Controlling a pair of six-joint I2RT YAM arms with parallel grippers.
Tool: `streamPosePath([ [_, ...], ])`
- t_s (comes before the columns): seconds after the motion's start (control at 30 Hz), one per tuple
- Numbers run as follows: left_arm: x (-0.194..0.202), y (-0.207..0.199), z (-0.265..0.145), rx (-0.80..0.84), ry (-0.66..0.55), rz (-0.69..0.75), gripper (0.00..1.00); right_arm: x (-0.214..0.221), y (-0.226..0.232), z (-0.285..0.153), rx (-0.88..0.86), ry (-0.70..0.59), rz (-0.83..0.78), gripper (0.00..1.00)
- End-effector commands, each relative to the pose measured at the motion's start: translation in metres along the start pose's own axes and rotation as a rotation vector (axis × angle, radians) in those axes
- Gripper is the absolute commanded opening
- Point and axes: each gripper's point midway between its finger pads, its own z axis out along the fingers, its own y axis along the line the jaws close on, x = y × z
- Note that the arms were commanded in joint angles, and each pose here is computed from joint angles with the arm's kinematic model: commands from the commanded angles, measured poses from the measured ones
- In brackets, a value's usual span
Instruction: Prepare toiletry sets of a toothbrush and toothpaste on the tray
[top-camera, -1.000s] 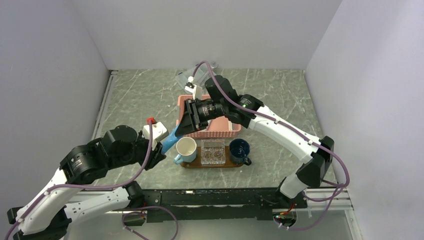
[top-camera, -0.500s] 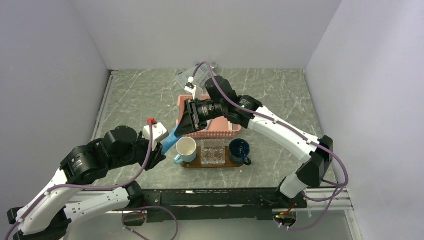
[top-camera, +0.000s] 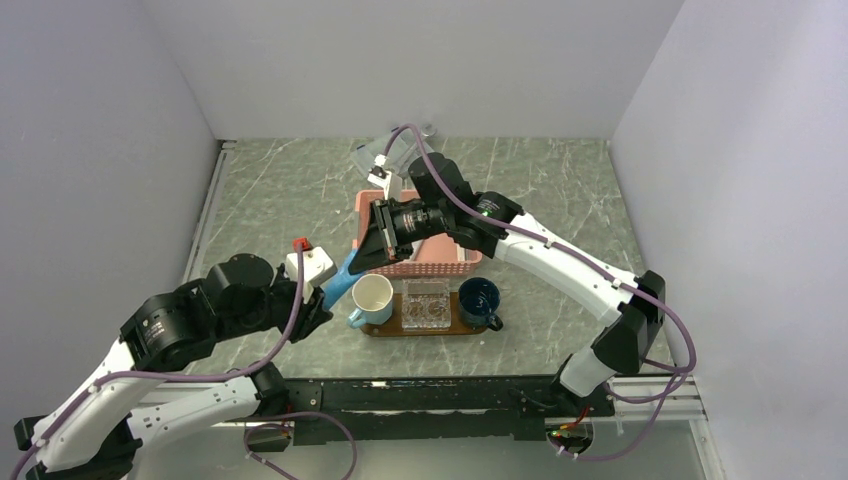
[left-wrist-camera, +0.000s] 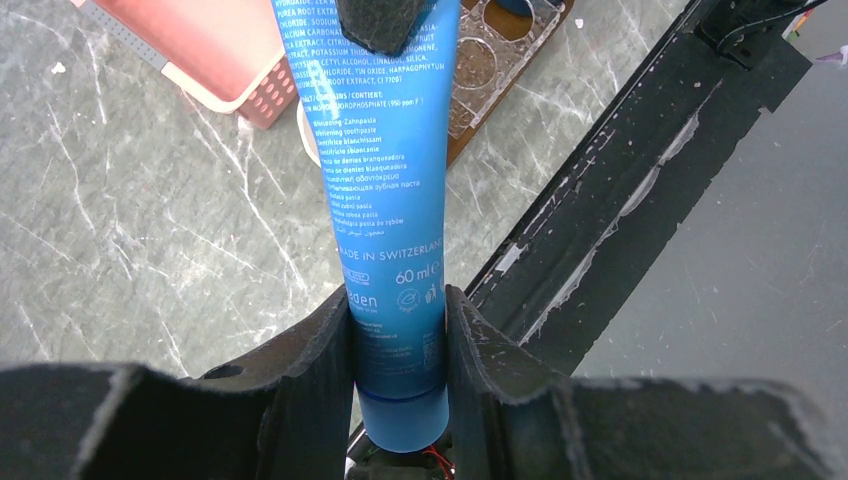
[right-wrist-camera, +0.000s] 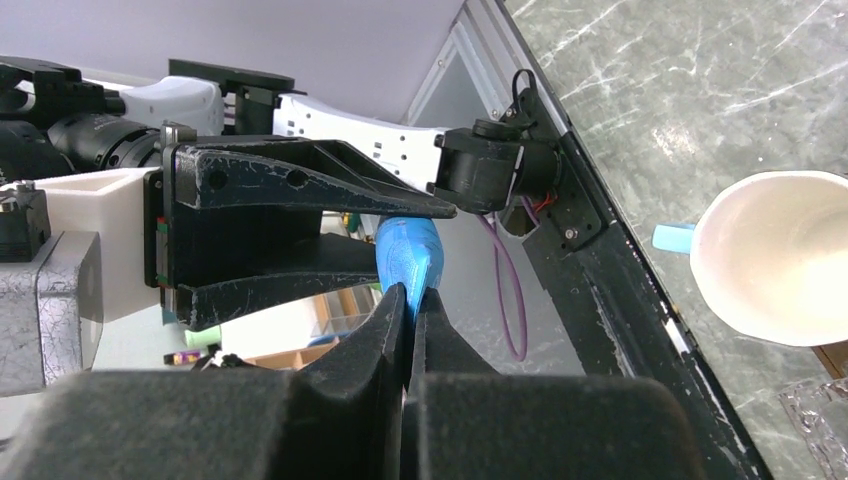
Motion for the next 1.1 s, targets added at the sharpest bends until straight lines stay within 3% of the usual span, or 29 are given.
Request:
streamPosePath([
  [0.0,-0.019,-0.004,0.003,0.018,-0.081,-0.002,0.00,-0.002,0.012,0.001,-0.037,0.002,-0.042,0.00],
  [0.1,-0.020,-0.004,0.004,0.019,-0.095,-0.007,0.04,-0.003,0.014,-0.002,-0.037,-0.017,-0.055,0.00],
  [0.27,-0.021,-0.004,0.007,0.019,-0.109,-0.008,0.31,-0.007,0.014,-0.008,-0.011,-0.056,-0.079,0.00],
  [0.43,-0.024,-0.009,0.007,0.043,-0.125,-0.017,0.44,-0.013,0.016,-0.019,0.035,-0.099,-0.117,0.00],
  [0.5,-0.032,-0.013,0.002,0.069,-0.164,-0.025,0.71,-0.014,0.014,-0.023,0.062,-0.109,-0.135,0.00],
  [0.57,-0.040,-0.018,-0.001,0.096,-0.202,-0.031,0.84,-0.014,0.014,-0.027,0.079,-0.119,-0.148,0.00],
  [0.73,-0.052,-0.025,-0.002,0.129,-0.244,-0.055,0.99,-0.015,0.014,-0.043,0.136,-0.156,-0.198,0.00],
  [1.07,-0.059,-0.008,0.003,0.023,-0.270,-0.143,0.99,-0.014,0.002,-0.099,0.388,-0.210,-0.341,0.00],
])
